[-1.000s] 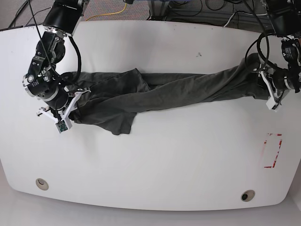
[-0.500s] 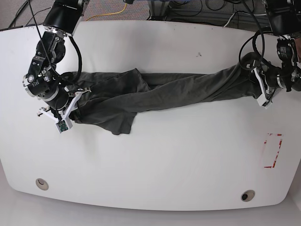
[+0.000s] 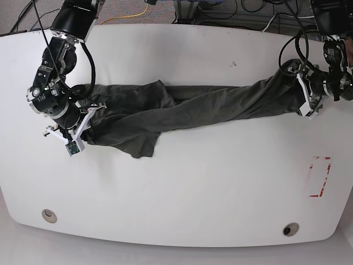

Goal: Layout the t-shirt on the table in an organized manner, then fold the t-shirt properly
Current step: 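Lift the held shirt ends with both grippers, raising the shirt off the table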

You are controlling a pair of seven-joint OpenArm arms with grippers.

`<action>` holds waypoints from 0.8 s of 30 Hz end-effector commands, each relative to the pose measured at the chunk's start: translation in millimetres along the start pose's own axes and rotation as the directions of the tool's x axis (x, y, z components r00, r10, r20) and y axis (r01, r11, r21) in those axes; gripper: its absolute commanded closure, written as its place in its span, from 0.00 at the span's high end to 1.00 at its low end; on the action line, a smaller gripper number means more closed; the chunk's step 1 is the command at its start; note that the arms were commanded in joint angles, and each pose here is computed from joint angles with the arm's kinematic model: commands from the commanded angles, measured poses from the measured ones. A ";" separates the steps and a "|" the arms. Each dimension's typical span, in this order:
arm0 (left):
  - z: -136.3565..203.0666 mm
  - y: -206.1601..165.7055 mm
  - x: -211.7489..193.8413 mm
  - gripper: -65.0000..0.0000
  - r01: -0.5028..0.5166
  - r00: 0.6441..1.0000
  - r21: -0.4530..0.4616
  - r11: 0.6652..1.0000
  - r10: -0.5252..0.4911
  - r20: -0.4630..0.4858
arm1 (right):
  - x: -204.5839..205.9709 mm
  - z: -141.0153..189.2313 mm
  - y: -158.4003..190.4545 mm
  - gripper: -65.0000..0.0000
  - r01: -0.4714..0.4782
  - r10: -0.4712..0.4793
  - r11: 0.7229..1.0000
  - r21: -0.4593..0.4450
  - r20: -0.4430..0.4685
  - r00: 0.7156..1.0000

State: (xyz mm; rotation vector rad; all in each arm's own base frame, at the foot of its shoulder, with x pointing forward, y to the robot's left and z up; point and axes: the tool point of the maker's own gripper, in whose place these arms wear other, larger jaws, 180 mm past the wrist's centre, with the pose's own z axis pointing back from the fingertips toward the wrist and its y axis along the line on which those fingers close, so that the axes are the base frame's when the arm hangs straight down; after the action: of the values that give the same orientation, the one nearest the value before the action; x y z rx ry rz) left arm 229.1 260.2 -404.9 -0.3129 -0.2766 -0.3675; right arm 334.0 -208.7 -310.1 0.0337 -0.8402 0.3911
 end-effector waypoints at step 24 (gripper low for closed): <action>75.9 1.4 71.5 0.03 0.186 0.954 0.212 0.959 -0.227 0.194 | 17.3 5.6 -6.5 0.10 -0.015 0.016 1.000 -0.018 0.056 0.998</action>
State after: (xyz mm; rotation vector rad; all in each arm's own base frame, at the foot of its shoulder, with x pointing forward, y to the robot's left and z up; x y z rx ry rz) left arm 267.4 254.6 -330.9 -0.1787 -0.5155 -0.5040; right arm 334.0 -208.8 -310.1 0.0333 -0.8401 0.3913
